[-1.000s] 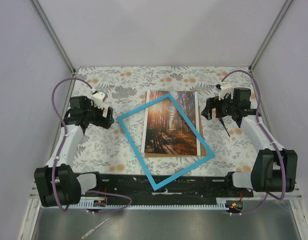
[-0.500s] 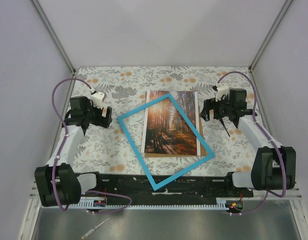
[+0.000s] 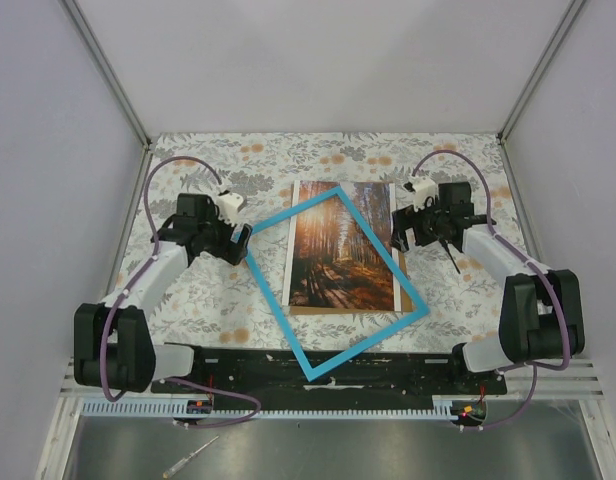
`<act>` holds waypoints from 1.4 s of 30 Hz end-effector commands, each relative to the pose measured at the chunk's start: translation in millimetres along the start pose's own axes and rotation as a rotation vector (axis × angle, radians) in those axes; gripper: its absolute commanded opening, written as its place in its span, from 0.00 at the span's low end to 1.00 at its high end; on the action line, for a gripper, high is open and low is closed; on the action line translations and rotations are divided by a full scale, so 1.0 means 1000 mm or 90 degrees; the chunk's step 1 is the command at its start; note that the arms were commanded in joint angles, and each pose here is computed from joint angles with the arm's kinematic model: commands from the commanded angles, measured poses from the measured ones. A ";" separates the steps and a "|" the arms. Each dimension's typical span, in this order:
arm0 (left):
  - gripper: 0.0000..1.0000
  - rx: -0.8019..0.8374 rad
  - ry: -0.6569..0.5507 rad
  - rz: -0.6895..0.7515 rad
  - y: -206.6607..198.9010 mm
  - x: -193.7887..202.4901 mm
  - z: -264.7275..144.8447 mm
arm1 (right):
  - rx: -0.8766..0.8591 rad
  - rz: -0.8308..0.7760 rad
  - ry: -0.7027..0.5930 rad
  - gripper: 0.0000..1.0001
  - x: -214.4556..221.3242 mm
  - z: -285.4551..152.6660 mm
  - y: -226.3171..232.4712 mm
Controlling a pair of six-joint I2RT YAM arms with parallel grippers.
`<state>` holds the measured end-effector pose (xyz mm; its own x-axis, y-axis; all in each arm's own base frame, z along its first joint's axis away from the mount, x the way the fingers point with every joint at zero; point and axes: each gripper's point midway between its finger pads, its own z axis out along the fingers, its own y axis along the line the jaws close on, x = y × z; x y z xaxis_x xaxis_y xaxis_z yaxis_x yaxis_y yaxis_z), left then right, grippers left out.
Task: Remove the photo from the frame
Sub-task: Pick up the photo frame item from the photo frame.
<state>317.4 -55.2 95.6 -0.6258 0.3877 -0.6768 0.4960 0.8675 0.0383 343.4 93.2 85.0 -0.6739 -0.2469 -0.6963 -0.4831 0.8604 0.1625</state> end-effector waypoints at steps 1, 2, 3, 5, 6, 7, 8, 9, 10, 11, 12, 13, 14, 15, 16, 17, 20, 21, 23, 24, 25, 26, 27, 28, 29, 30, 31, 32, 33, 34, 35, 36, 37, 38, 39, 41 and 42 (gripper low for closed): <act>0.99 -0.001 0.026 -0.007 -0.013 -0.009 0.008 | -0.031 -0.051 -0.003 0.98 -0.012 0.005 0.012; 0.99 -0.002 0.036 -0.015 -0.014 -0.008 0.011 | -0.033 -0.058 0.002 0.98 -0.011 0.006 0.013; 0.99 0.001 0.043 -0.023 -0.015 -0.007 0.012 | -0.036 -0.065 0.009 0.98 -0.010 0.008 0.016; 0.99 0.006 0.057 -0.036 -0.016 -0.005 0.015 | -0.039 -0.081 0.023 0.98 -0.007 0.013 0.020; 0.99 0.006 0.061 -0.041 -0.016 -0.004 0.016 | -0.042 -0.088 0.030 0.98 -0.005 0.015 0.023; 0.99 0.010 0.066 -0.044 -0.018 -0.003 0.016 | -0.043 -0.097 0.038 0.98 -0.003 0.018 0.025; 0.99 0.014 0.069 -0.047 -0.019 -0.002 0.017 | -0.045 -0.108 0.044 0.98 -0.002 0.020 0.027; 0.99 0.015 0.070 -0.049 -0.020 -0.003 0.018 | -0.047 -0.115 0.052 0.97 0.000 0.022 0.029; 0.99 0.020 0.074 -0.050 -0.021 -0.002 0.019 | -0.050 -0.123 0.060 0.96 0.002 0.024 0.032; 0.99 0.021 0.075 -0.050 -0.022 -0.003 0.019 | -0.051 -0.130 0.067 0.95 0.004 0.026 0.033; 0.99 0.023 0.078 -0.050 -0.022 -0.003 0.020 | -0.051 -0.133 0.074 0.94 0.006 0.028 0.034; 0.99 0.024 0.081 -0.049 -0.022 -0.004 0.021 | -0.050 -0.136 0.081 0.92 0.007 0.030 0.034; 0.99 0.029 0.088 -0.050 -0.023 -0.003 0.022 | -0.048 -0.138 0.087 0.90 0.009 0.031 0.034; 0.99 0.031 0.089 -0.051 -0.023 -0.005 0.023 | -0.045 -0.140 0.093 0.89 0.010 0.033 0.033; 0.99 0.032 0.099 -0.054 -0.023 -0.003 0.025 | -0.042 -0.142 0.100 0.87 0.012 0.034 0.033; 0.99 0.031 0.104 -0.056 -0.022 -0.003 0.026 | -0.041 -0.144 0.102 0.86 0.012 0.034 0.033; 1.00 0.017 0.123 -0.067 -0.016 -0.002 0.033 | -0.037 -0.148 0.109 0.82 0.014 0.036 0.032; 1.00 0.011 0.134 -0.073 -0.014 0.000 0.036 | -0.036 -0.150 0.108 0.81 0.013 0.035 0.032; 1.00 0.007 0.151 -0.081 -0.012 0.004 0.041 | -0.036 -0.152 0.110 0.80 0.014 0.036 0.032; 1.00 0.006 0.157 -0.086 -0.012 0.005 0.043 | -0.037 -0.152 0.112 0.79 0.015 0.036 0.032; 1.00 0.009 0.163 -0.088 -0.012 0.006 0.046 | -0.038 -0.152 0.113 0.78 0.015 0.037 0.033; 1.00 0.013 0.168 -0.092 -0.013 0.007 0.047 | -0.038 -0.151 0.114 0.78 0.015 0.038 0.032; 1.00 0.016 0.176 -0.093 -0.014 0.009 0.050 | -0.038 -0.152 0.117 0.77 0.016 0.038 0.032; 1.00 0.018 0.176 -0.095 -0.014 0.008 0.052 | -0.040 -0.154 0.118 0.76 0.016 0.039 0.033; 1.00 0.025 0.180 -0.098 -0.015 0.009 0.054 | -0.041 -0.153 0.123 0.75 0.019 0.039 0.034; 1.00 0.028 0.182 -0.099 -0.016 0.010 0.056 | -0.043 -0.154 0.124 0.74 0.019 0.040 0.035; 1.00 0.034 0.183 -0.102 -0.017 0.009 0.057 | -0.046 -0.155 0.129 0.72 0.020 0.041 0.036; 1.00 0.038 0.182 -0.103 -0.018 0.008 0.059 | -0.048 -0.157 0.131 0.69 0.021 0.042 0.037; 1.00 0.041 0.183 -0.103 -0.018 0.007 0.060 | -0.049 -0.159 0.133 0.68 0.021 0.042 0.038; 1.00 0.040 0.183 -0.105 -0.017 0.005 0.061 | -0.052 -0.162 0.136 0.65 0.022 0.043 0.039; 1.00 0.041 0.186 -0.106 -0.017 0.005 0.063 | -0.055 -0.163 0.138 0.63 0.023 0.044 0.040; 1.00 0.042 0.188 -0.106 -0.016 0.004 0.064 | -0.057 -0.164 0.141 0.62 0.024 0.044 0.041; 1.00 0.042 0.193 -0.108 -0.016 0.005 0.066 | -0.059 -0.167 0.143 0.60 0.025 0.045 0.043; 1.00 0.042 0.194 -0.107 -0.015 0.004 0.067 | -0.061 -0.169 0.144 0.59 0.025 0.045 0.044; 1.00 0.045 0.196 -0.108 -0.016 0.003 0.068 | -0.062 -0.169 0.146 0.58 0.025 0.045 0.044; 1.00 0.050 0.199 -0.113 -0.017 0.003 0.069 | -0.063 -0.170 0.147 0.57 0.026 0.046 0.045; 1.00 0.053 0.200 -0.114 -0.017 0.003 0.070 | -0.063 -0.171 0.149 0.56 0.027 0.046 0.046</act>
<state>342.1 -81.7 35.6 -0.8487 0.3463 -0.3997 0.4130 0.9061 -0.0919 319.4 141.1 32.5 -0.6465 -0.5521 -0.5265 -0.6893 0.7185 0.0929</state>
